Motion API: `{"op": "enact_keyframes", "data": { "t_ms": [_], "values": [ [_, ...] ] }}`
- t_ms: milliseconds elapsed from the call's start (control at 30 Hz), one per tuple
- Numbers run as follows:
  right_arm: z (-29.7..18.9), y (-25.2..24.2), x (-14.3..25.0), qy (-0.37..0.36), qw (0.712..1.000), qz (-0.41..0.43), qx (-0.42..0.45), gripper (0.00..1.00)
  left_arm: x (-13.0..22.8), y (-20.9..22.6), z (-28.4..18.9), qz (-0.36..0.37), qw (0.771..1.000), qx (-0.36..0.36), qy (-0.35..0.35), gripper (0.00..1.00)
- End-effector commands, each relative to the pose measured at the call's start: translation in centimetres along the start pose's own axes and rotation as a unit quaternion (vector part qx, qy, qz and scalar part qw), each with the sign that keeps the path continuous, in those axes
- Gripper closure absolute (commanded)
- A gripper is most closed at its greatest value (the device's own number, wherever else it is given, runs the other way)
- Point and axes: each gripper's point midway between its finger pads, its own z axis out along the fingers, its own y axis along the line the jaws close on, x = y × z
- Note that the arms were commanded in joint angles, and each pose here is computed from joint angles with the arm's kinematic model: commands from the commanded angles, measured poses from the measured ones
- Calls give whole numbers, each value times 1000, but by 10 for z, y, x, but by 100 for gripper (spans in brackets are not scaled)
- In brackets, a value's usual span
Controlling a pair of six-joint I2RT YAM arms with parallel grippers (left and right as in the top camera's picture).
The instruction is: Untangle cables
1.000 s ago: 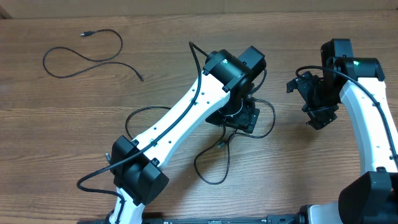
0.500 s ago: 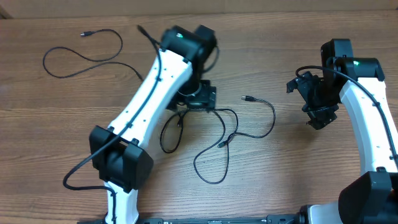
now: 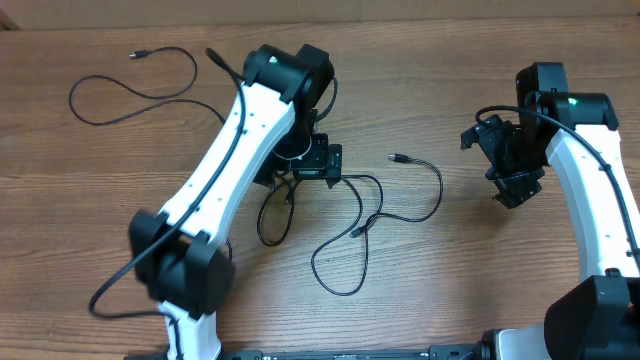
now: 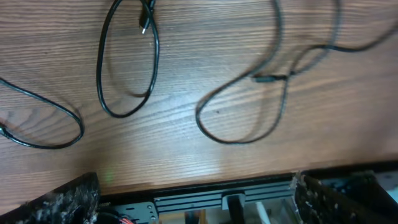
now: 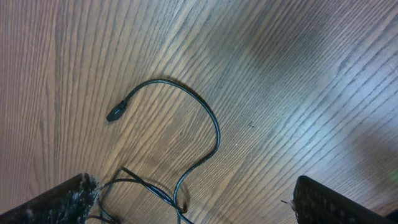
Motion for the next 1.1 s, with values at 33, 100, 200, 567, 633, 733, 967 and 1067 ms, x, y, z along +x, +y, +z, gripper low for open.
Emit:
{"op": "enact_keyframes", "data": {
  "t_ms": [33,100,200,567,633,733,967,1067],
  "values": [
    [-7,3,-3,-8,1000,-2,-10,0,39,4,-61,5,995,37,-92,1],
    [-7,3,-3,-8,1000,-2,-10,0,50,15,-76,-10,991,27,-128,0],
    [-7,3,-3,-8,1000,-2,-10,0,70,46,-86,-40,984,-14,-174,1],
    [-7,3,-3,-8,1000,-2,-10,0,63,95,25,-167,969,-109,-145,0],
    [-7,3,-3,-8,1000,-2,-10,0,62,94,44,-179,970,-105,-127,0],
    [-7,3,-3,-8,1000,-2,-10,0,56,97,63,-191,968,-109,-123,1],
    [-7,3,-3,-8,1000,-2,-10,0,37,96,103,-220,968,-77,-98,8],
    [-7,3,-3,-8,1000,-2,-10,0,32,92,121,-220,969,-68,-85,16]
  ]
}}
